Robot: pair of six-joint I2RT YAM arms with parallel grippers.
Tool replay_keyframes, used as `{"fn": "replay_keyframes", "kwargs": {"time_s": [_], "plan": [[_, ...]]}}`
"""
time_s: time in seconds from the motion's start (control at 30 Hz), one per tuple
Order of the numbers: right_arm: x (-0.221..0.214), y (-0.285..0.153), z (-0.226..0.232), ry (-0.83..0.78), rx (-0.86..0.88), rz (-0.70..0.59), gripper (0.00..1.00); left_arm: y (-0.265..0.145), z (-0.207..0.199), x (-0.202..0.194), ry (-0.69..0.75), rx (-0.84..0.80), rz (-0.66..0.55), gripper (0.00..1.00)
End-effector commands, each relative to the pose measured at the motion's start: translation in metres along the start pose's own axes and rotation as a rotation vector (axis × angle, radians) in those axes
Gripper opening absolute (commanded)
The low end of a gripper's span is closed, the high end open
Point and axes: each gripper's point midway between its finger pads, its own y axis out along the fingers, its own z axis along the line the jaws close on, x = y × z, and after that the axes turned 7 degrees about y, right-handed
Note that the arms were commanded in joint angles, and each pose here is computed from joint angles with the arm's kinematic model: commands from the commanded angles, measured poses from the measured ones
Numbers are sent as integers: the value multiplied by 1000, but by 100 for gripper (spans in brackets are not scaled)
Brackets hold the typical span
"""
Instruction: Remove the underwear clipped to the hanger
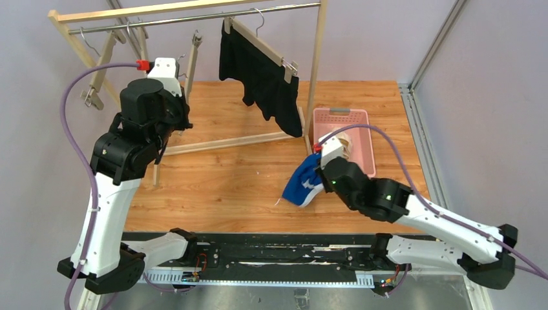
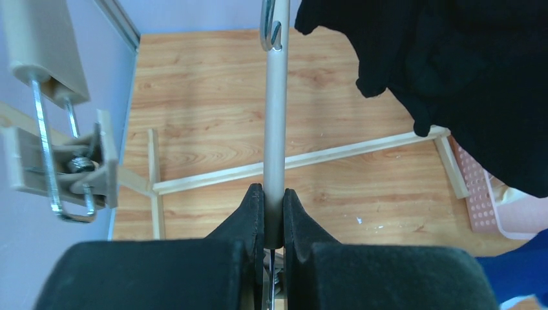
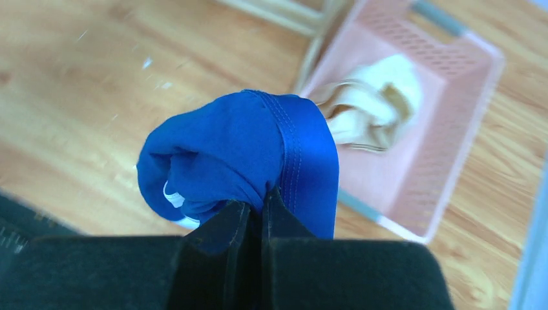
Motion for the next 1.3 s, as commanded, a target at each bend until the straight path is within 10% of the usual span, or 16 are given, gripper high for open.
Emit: {"fn": "replay_keyframes", "kwargs": {"time_s": [0.0, 0.7, 1.27], "plan": [[31, -23, -80, 33, -319, -112, 1, -10, 0, 26, -4, -43, -73, 0], [101, 4, -192, 225, -542, -237, 1, -1, 7, 58, -31, -107, -92, 0], [-16, 106, -217, 241, -544, 112, 1, 12, 11, 105, -135, -136, -215, 0]]}}
